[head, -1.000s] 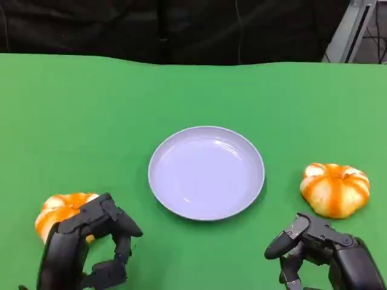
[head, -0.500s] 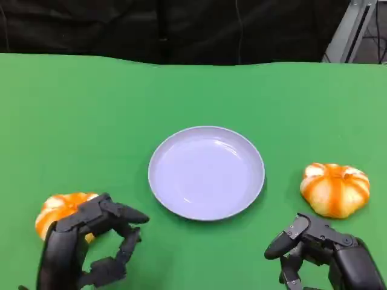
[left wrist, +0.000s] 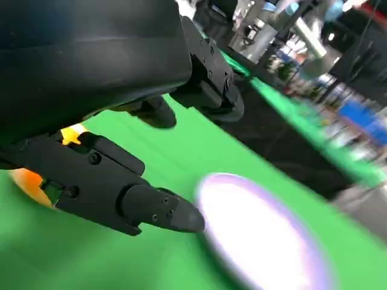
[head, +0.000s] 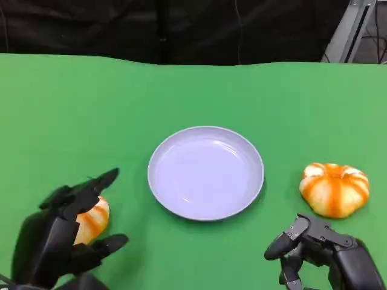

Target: Grasp the bread from the table and place it into the plate.

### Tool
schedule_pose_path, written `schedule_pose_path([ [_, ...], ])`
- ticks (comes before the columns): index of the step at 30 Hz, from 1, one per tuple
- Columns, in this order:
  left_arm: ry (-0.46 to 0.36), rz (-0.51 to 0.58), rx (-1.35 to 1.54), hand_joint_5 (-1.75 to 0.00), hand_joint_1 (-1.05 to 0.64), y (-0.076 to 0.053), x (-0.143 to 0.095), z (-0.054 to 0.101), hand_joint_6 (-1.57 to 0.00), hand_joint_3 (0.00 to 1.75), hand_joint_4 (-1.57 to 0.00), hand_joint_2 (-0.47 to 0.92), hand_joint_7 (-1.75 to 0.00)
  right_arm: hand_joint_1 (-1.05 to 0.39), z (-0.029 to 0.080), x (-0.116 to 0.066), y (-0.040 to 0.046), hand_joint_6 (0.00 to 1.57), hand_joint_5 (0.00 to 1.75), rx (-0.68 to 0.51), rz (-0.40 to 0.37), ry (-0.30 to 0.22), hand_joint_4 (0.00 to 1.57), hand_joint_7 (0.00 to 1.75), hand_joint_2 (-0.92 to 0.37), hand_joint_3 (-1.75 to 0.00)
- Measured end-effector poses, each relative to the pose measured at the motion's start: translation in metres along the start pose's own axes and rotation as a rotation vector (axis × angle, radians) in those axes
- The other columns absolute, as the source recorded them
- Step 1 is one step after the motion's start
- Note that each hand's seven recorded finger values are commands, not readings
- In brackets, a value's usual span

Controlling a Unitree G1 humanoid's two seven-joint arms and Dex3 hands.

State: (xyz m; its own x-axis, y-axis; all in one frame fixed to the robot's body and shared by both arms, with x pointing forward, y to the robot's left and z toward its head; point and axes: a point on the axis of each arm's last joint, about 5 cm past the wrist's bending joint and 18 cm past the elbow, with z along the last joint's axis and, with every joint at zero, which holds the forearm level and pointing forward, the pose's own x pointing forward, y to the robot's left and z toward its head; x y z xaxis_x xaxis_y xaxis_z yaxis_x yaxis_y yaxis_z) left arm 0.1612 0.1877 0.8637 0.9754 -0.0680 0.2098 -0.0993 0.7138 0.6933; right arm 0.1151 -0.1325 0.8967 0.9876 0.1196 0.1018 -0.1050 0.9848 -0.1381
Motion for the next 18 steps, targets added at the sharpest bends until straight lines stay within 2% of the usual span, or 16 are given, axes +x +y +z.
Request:
schedule_pose_path([
  [6, 0.081, -0.115, 0.318, -0.23, -0.61, 0.003, 0.005, -0.002, -0.19, 0.19, -0.01, 0.92, 0.00, 0.05, 0.001, 0.000, 0.0021, 0.70, 1.63, 0.002, 0.006, -0.005, 0.65, 1.34, -0.50, -1.20],
  [9, 0.153, -0.209, 0.432, -0.18, -0.62, 0.001, 0.013, 0.002, -0.16, 0.20, 0.00, 0.92, 0.00, 0.05, 0.002, 0.000, 0.0029, 0.70, 1.65, 0.005, 0.006, -0.008, 0.65, 1.35, -0.51, -1.21],
  [14, 0.276, -0.334, 0.502, -0.20, -0.58, -0.003, 0.036, 0.008, -0.19, 0.14, -0.05, 0.92, -0.02, 0.04, 0.002, 0.001, 0.0033, 0.70, 1.66, 0.007, 0.006, -0.009, 0.65, 1.36, -0.49, -1.21],
  [18, 0.364, -0.406, 0.516, -0.22, -0.56, -0.010, 0.056, 0.004, -0.25, 0.13, -0.11, 0.92, -0.04, 0.03, 0.002, 0.002, 0.0035, 0.70, 1.66, 0.008, 0.005, -0.013, 0.65, 1.35, -0.49, -1.22],
])
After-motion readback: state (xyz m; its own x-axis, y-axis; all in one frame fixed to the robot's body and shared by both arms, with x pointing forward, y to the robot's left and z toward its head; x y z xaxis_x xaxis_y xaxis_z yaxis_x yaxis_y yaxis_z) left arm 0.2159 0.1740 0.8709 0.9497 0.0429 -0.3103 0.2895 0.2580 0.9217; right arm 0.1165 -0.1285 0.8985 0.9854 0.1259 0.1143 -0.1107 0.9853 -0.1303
